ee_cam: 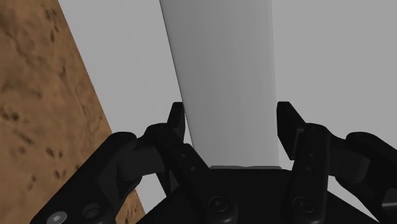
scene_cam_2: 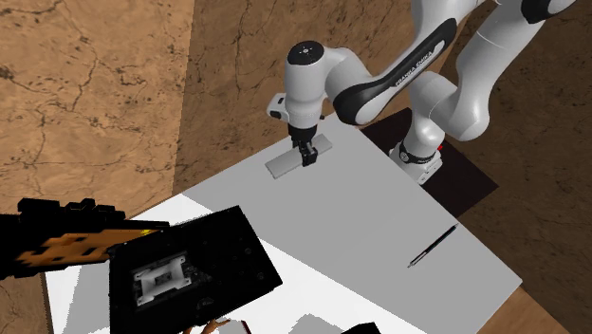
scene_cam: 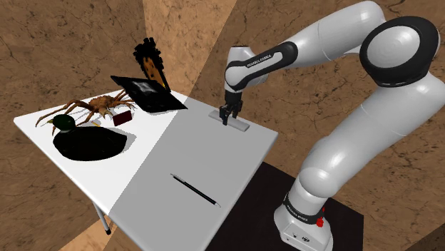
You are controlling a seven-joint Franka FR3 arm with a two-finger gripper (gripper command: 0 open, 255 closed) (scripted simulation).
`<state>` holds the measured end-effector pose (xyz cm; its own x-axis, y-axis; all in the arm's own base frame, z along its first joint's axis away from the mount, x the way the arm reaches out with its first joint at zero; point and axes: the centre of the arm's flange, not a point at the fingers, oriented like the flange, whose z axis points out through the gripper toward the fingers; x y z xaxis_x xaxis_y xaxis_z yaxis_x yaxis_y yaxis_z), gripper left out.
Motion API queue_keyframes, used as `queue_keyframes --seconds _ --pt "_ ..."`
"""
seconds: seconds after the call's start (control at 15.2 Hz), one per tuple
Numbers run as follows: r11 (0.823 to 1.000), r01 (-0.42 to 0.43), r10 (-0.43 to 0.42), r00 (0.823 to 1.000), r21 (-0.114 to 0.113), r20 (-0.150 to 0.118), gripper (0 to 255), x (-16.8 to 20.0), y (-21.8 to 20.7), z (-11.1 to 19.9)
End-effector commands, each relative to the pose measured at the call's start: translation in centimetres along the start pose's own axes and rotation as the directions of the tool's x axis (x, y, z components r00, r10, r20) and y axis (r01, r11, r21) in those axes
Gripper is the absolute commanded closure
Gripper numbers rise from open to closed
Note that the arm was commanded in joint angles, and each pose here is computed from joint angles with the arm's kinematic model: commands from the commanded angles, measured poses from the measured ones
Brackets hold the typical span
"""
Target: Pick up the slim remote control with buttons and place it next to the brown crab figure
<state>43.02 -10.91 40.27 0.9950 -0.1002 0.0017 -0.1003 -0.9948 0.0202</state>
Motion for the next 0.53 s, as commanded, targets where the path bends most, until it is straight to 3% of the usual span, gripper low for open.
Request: queue_keyframes --seconds 0.0,0.46 --pt "1.0 0.0 0.0 1.0 0.0 0.001 255 0.0 0.0 -0.8" --pt "1.0 0.0 0.0 1.0 0.0 0.001 255 0.0 0.1 -4.5"
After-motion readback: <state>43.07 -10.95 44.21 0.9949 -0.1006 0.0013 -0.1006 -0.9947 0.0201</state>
